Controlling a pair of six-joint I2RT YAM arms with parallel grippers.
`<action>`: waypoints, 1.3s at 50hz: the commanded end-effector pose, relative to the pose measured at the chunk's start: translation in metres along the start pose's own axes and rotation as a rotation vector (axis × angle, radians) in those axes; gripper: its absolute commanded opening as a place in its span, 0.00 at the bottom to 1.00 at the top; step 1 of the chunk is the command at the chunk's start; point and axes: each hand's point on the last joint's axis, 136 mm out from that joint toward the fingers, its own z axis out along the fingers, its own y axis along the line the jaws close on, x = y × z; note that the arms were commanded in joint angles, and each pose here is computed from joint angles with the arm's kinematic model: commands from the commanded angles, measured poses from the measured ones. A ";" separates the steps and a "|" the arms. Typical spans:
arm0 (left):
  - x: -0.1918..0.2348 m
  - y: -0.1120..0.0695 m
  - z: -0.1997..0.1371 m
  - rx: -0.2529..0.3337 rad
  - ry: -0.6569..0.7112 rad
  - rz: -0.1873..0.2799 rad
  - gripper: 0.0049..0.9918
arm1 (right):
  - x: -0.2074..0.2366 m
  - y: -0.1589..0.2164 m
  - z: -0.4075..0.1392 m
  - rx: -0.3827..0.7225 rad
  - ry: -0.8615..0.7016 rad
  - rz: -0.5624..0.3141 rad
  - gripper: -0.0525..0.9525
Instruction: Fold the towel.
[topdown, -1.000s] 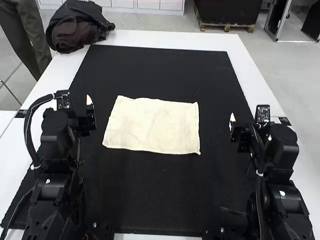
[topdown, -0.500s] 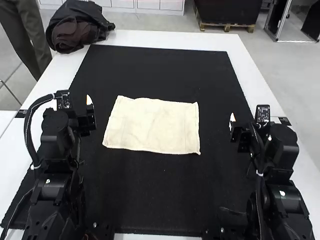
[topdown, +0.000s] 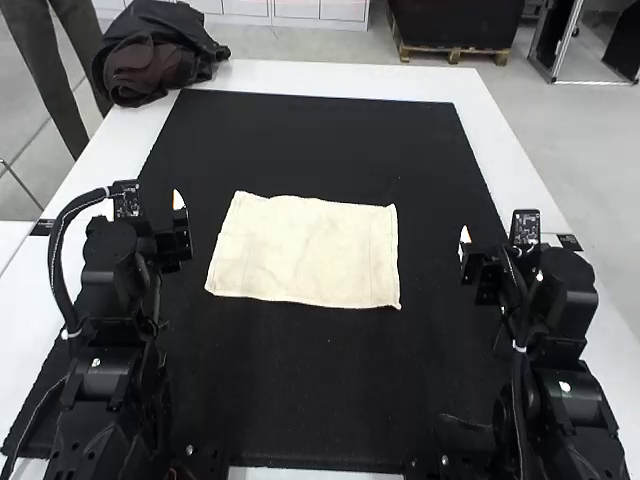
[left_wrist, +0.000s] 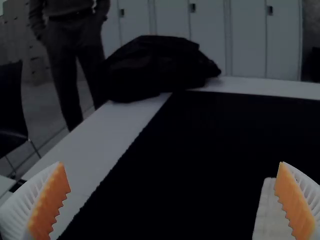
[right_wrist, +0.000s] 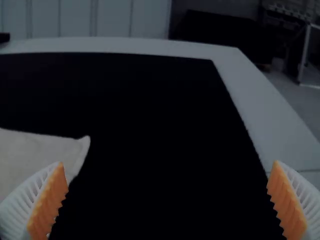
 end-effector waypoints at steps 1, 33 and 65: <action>-0.003 -0.002 -0.001 0.008 -0.016 -0.012 0.97 | 0.003 -0.001 0.000 -0.001 0.005 -0.007 0.97; -0.032 -0.001 -0.003 0.002 -0.135 0.067 0.96 | -0.039 -0.009 -0.003 0.045 -0.164 -0.162 0.95; -0.164 0.002 0.008 -0.023 -0.294 0.174 0.93 | -0.156 -0.034 0.028 0.031 -0.166 0.059 0.95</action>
